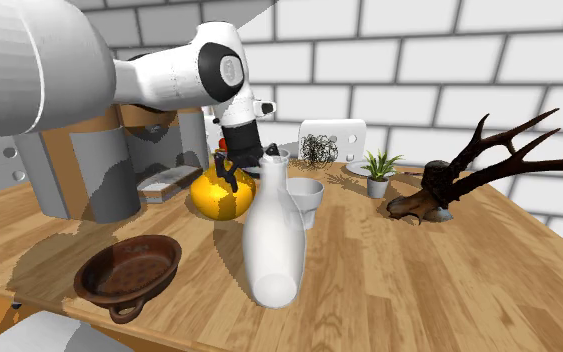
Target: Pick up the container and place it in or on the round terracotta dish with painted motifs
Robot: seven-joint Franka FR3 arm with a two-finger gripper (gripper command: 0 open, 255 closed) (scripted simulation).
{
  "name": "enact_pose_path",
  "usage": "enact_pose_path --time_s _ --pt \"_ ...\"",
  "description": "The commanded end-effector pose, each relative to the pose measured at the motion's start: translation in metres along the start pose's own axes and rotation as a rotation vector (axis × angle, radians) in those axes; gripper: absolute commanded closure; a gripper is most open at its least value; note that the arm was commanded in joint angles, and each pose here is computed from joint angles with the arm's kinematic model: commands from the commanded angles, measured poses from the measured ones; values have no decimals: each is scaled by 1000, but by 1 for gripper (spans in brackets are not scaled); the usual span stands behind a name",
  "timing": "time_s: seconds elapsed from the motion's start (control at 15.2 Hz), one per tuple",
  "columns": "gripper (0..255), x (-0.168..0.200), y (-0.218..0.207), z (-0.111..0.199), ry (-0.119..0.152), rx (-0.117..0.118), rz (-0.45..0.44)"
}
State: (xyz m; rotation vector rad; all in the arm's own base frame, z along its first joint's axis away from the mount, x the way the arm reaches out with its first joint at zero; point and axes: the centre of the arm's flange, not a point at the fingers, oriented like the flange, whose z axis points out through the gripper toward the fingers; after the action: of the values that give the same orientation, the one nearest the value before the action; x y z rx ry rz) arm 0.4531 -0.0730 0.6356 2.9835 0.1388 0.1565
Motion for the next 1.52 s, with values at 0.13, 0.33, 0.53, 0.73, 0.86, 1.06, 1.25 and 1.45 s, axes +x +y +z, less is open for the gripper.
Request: enact_pose_path --time_s 0.13,0.33,0.53,0.73,0.86,1.06,1.25,1.45 --pt "0 41 36 12 -30 -7 6" --pt "0 55 50 22 -41 -9 8" --pt "0 54 50 38 -41 -9 8" --pt "0 54 50 54 -41 -9 8" --pt "0 54 50 57 -41 -9 8" --pt "0 54 50 57 -41 -9 8" --pt "0 54 50 57 -41 -9 8" --pt "255 54 50 57 -41 -9 8"
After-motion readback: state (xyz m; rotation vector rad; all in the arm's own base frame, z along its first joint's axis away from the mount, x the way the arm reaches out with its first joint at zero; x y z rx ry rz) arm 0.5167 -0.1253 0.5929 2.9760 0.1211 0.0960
